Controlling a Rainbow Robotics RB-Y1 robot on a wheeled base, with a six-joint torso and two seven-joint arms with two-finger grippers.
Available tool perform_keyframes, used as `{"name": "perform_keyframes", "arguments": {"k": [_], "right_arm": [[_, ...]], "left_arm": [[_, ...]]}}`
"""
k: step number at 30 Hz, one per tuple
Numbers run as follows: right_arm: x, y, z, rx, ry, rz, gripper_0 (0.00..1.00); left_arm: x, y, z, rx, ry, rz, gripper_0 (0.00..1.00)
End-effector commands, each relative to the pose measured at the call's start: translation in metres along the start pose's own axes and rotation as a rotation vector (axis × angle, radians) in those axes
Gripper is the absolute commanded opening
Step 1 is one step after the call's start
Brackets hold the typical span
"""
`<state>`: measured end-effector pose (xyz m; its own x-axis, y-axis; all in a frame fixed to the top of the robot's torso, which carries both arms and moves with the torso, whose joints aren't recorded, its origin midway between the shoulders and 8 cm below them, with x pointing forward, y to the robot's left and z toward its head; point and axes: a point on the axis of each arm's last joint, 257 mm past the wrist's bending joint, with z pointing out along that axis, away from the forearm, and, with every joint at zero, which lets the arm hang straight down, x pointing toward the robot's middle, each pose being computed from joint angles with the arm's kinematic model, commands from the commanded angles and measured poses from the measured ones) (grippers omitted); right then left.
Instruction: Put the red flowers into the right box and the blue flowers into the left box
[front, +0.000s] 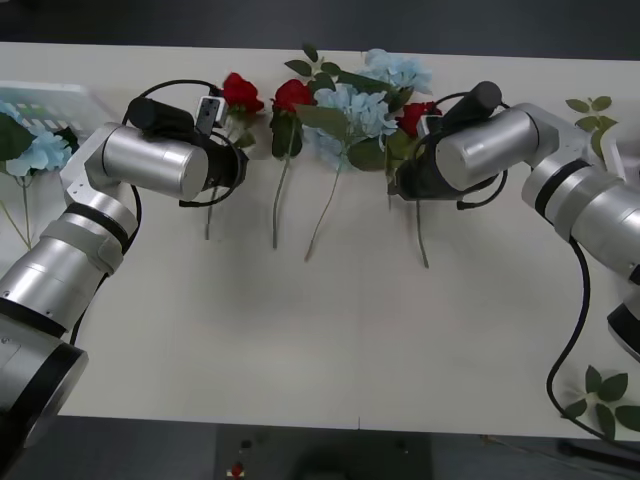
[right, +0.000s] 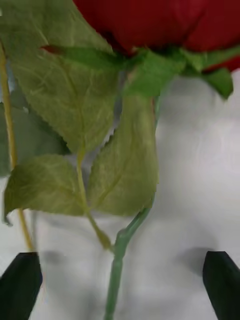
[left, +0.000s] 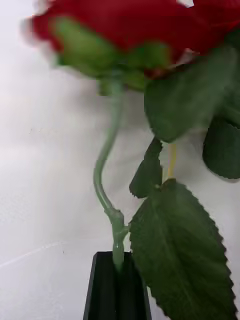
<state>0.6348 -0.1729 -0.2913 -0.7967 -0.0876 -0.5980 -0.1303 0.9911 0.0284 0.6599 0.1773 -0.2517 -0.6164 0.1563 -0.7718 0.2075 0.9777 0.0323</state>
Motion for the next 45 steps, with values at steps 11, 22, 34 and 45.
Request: {"name": "perform_keyframes", "arguments": {"k": [11,22,34,45], "right_arm": [[-0.004,0.002,-0.003,0.091,0.005,-0.117,0.00],[-0.043,-0.015,-0.049,0.095,0.058,-0.001,0.00],[-0.122,-0.095,-0.217,0.202,0.106,0.119,0.00],[-0.090,-0.222,-0.317,0.368,0.207,0.162,0.00]], "left_arm": [[-0.020,-0.010,-0.014,0.012,0.006,-0.016,0.00],[-0.020,-0.009,-0.074,0.099,0.099,0.000,0.00],[-0.021,0.007,-0.159,0.153,0.120,0.018,0.00],[-0.065,-0.021,-0.228,0.444,-0.012,-0.079,0.00]]}}
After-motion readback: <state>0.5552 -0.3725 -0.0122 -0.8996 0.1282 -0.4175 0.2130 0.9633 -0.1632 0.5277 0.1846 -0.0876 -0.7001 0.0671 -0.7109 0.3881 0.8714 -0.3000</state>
